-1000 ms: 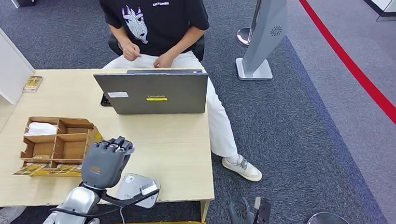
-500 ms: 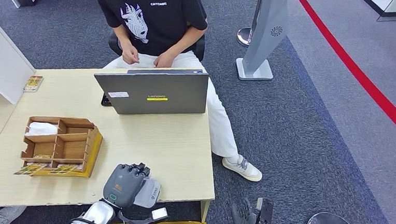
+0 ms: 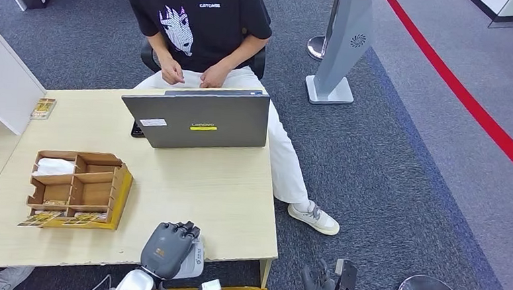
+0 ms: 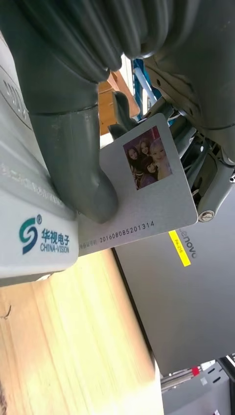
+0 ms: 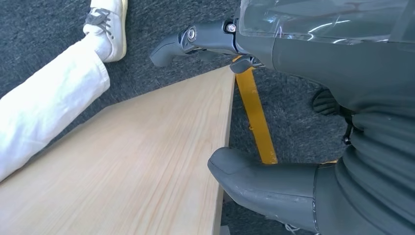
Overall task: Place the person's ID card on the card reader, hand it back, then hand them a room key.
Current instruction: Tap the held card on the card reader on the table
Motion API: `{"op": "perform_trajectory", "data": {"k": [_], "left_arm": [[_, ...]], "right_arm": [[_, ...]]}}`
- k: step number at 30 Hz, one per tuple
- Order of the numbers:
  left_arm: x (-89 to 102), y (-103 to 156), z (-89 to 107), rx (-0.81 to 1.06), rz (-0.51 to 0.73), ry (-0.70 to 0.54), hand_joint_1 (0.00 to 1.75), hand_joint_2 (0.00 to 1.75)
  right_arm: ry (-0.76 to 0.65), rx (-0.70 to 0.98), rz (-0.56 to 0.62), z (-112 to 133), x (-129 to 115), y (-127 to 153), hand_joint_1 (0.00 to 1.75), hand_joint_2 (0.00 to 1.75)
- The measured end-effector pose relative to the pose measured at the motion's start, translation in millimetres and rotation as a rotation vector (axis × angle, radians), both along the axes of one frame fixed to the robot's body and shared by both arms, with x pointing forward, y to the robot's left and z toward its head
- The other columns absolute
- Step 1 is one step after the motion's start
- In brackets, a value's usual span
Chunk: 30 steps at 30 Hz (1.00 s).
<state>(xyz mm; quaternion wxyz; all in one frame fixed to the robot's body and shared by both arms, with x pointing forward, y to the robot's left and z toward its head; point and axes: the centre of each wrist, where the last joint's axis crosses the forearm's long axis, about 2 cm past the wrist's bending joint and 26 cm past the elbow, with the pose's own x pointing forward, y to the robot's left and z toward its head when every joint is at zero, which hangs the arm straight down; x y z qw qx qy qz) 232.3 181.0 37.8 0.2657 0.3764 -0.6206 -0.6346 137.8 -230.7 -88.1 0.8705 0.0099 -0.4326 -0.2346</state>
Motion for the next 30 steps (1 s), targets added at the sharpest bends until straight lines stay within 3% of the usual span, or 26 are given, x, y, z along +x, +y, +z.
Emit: {"op": "perform_trajectory", "data": {"k": [5,9,16,24,30], "left_arm": [[2.5,0.5,5.2,-0.015,0.029,-0.025,1.75,1.75],[15.4,5.6,26.4,-0.061,0.104,-0.097,1.75,1.75],[41.0,35.6,70.1,-0.134,0.232,-0.245,1.75,1.75],[47.5,62.9,98.4,-0.180,0.292,-0.352,1.75,1.75],[56.0,101.7,136.5,-0.216,0.348,-0.454,1.75,1.75]], "right_arm": [[0.002,0.002,-0.004,-0.5,-1.2,-0.7,0.00,1.75],[0.002,-0.003,0.008,-0.6,-1.6,-1.1,0.00,1.75],[0.004,-0.004,0.011,-0.7,-1.5,-2.2,0.00,1.75],[-0.001,0.003,0.019,-0.8,-1.6,-2.4,0.00,1.75],[-0.002,0.003,0.035,-0.8,-2.2,-0.9,0.00,1.75]]}}
